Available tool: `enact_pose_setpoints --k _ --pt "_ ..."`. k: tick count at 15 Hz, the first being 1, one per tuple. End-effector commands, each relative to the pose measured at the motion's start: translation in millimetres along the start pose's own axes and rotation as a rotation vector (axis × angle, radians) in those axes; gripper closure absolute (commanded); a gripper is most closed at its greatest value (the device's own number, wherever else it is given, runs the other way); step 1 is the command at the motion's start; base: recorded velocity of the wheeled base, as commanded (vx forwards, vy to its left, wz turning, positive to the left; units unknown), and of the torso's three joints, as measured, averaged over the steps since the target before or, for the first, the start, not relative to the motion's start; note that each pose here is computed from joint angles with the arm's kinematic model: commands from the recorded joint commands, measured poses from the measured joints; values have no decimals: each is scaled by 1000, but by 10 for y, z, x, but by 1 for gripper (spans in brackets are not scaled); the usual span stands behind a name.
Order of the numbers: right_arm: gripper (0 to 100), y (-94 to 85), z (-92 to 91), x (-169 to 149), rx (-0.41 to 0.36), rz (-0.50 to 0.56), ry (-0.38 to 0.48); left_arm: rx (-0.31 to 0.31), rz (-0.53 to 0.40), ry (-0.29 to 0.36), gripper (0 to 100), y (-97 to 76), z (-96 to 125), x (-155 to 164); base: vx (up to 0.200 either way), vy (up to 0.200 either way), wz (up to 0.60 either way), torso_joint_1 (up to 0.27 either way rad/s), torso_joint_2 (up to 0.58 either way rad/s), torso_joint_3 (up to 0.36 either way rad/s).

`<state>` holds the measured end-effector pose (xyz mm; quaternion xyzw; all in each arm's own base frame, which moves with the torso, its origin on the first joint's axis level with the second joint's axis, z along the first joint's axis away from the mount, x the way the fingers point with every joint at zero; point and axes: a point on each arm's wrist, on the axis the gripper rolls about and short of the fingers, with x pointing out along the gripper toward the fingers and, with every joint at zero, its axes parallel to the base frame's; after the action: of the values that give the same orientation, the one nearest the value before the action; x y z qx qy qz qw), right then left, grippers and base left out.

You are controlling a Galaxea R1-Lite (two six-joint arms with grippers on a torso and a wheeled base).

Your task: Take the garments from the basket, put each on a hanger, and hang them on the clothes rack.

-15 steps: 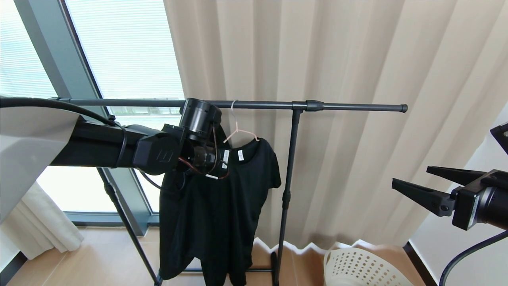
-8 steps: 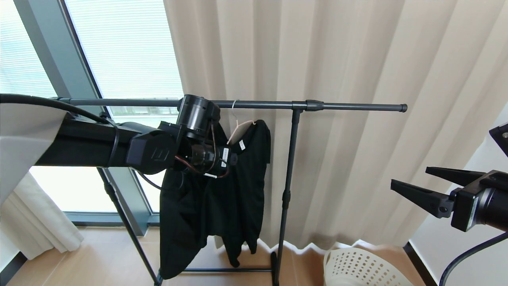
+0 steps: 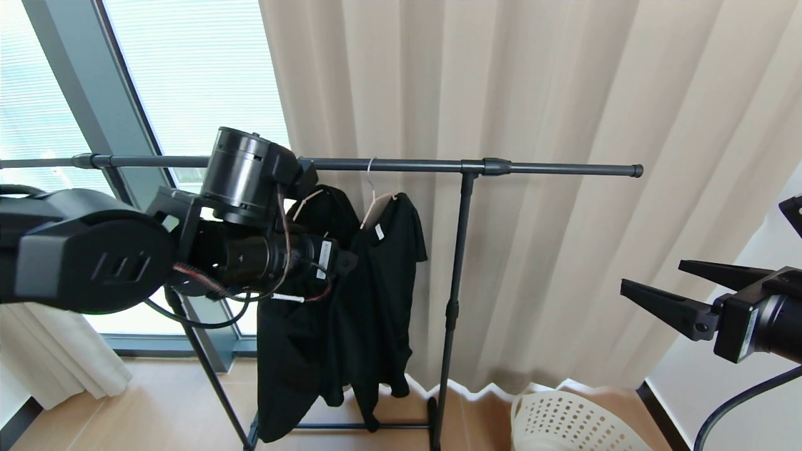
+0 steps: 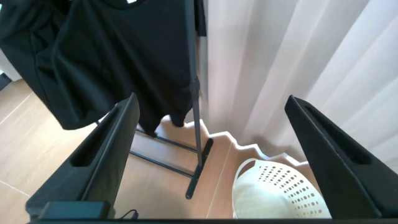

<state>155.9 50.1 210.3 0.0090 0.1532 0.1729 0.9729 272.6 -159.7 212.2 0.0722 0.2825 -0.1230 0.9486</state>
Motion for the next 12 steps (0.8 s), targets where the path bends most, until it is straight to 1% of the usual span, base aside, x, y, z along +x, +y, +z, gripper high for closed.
enact_pose_setpoints --k 1,3,5,7,9,10,12 --pt "0 47 7 -93 -12 27 -25 14 -39 -39 0 19 -158 -471 0 0 0 0 0 0" --pt "0 59 -21 -101 -36 34 -22 38 -67 -17 0 19 -417 -677 0 0 0 0 0 0" --pt "0 58 -79 -131 -71 34 -16 46 -86 -32 0 29 -583 -793 0 0 0 0 0 0" --pt "0 59 -92 -220 -99 35 -37 51 -86 -28 0 62 -701 -849 0 0 0 0 0 0" --pt "0 52 -203 -356 -136 31 -48 60 -84 -3 0 116 -885 -921 0 0 0 0 0 0" --pt "0 47 -312 -457 -147 31 -54 62 -81 13 0 156 -1023 -961 0 0 0 0 0 0" --pt "0 39 -490 -616 -149 30 -70 60 -79 5 0 207 -1240 -999 0 0 0 0 0 0"
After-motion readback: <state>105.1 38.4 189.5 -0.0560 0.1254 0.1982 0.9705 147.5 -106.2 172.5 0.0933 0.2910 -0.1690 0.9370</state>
